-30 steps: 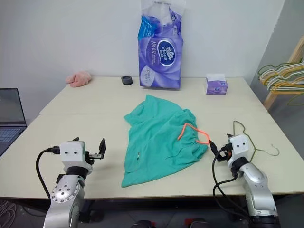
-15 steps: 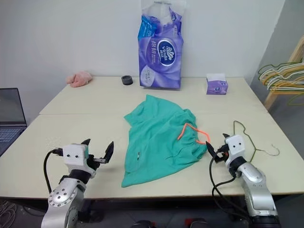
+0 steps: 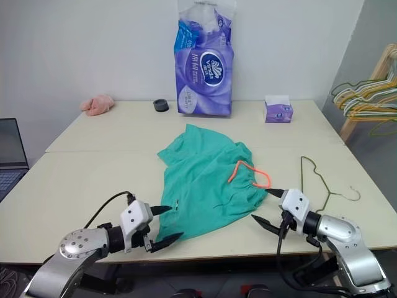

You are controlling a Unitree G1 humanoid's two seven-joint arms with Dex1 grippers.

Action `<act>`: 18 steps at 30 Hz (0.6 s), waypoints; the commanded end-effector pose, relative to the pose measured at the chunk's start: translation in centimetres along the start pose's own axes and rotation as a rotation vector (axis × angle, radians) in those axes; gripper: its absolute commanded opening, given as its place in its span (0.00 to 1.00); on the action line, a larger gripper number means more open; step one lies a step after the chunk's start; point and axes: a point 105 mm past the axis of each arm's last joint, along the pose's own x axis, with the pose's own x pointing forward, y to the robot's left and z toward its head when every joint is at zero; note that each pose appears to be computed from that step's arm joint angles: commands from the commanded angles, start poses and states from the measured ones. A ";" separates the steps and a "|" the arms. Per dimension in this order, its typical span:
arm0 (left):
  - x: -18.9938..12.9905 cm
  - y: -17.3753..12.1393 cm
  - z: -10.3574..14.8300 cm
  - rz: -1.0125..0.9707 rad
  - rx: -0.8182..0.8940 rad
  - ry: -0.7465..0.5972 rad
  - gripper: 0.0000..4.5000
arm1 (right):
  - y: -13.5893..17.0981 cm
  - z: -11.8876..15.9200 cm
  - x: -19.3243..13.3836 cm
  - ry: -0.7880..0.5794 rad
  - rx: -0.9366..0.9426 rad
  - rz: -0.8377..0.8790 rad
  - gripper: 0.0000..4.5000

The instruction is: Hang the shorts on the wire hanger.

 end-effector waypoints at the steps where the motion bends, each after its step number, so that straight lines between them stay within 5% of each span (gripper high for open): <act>1: 0.3 0.6 0.0 -0.005 0.055 0.024 1.00 | 0.3 1.6 0.1 -0.034 -0.050 0.023 1.00; 9: 1.2 -0.2 -2.2 -0.091 0.011 0.122 1.00 | 0.9 2.3 0.2 -0.022 -0.096 0.050 1.00; 18: 1.5 1.5 -2.7 0.001 0.006 0.127 0.47 | 0.1 1.5 0.7 0.065 -0.252 0.058 1.00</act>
